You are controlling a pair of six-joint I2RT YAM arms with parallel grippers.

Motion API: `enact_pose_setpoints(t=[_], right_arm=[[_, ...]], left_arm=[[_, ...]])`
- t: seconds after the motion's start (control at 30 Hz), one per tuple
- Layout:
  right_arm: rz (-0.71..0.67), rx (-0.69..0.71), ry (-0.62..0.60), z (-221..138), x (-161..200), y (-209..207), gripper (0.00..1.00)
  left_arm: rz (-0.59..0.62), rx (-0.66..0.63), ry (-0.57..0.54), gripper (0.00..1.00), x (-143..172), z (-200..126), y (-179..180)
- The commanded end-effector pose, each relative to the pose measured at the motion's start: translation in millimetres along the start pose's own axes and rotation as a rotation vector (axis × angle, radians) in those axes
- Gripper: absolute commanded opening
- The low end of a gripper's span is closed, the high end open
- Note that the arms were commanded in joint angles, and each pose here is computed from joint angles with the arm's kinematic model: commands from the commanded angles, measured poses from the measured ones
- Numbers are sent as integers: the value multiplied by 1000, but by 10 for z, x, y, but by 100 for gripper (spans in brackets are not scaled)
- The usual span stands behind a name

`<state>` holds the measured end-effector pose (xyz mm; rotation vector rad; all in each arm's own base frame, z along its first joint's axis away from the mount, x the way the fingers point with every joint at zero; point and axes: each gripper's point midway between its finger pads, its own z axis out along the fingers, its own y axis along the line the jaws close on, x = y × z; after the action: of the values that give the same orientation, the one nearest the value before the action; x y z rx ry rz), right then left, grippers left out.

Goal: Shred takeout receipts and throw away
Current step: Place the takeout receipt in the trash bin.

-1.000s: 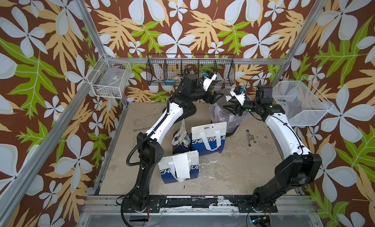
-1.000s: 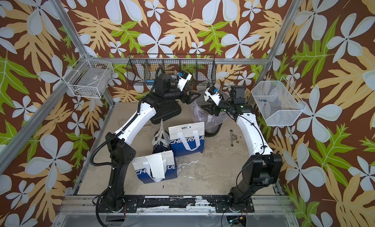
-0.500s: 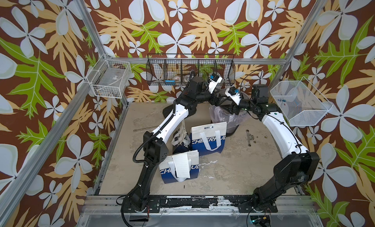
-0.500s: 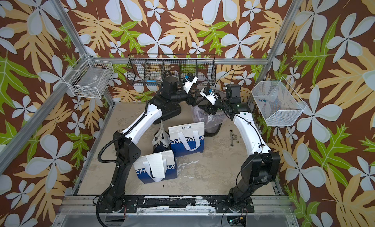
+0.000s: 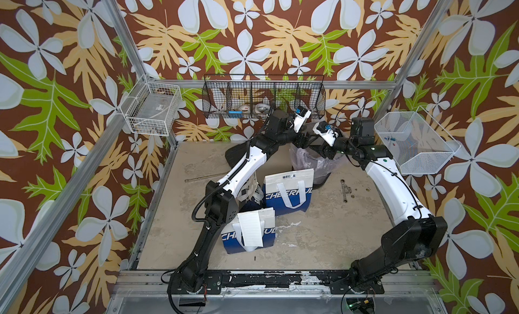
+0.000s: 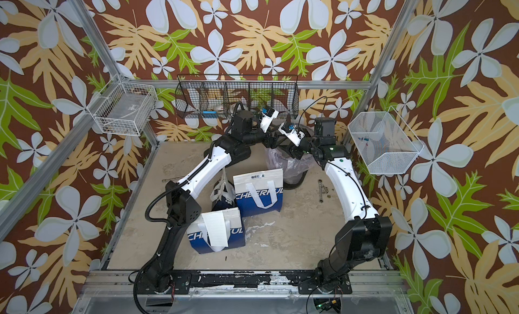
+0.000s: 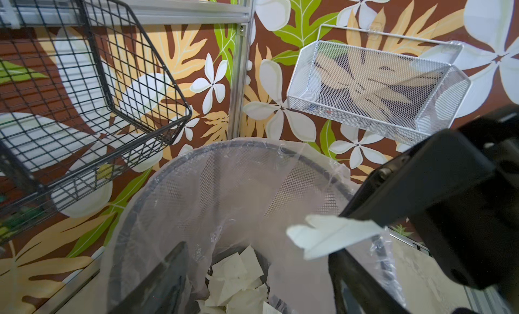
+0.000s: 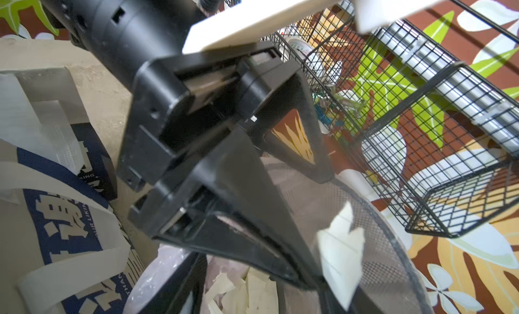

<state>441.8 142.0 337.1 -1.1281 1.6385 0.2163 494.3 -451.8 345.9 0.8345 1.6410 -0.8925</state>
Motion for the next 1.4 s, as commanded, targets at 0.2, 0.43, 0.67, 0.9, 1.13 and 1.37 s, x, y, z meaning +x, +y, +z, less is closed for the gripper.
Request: enact_pose_setpoints(t=[0.2, 0.43, 0.67, 0.9, 1.13, 1.37], right_arm=[[46, 19, 82, -105, 161, 58, 62], [83, 31, 104, -190, 311, 58, 62], [88, 46, 87, -164, 238, -46, 62], [87, -80, 58, -28, 214, 96, 62], [60, -143, -70, -144, -93, 258, 62], [51, -201, -123, -219, -194, 423, 61]], left_arm=[[-13, -123, -45, 77, -68, 8, 259], [-12, -111, -52, 78, -119, -24, 237], [0, -25, -36, 82, -146, -73, 54], [-2, 143, -81, 84, -353, -233, -308], [-20, 120, -63, 84, -247, -147, -223], [-28, 92, -68, 82, -224, -81, -138]])
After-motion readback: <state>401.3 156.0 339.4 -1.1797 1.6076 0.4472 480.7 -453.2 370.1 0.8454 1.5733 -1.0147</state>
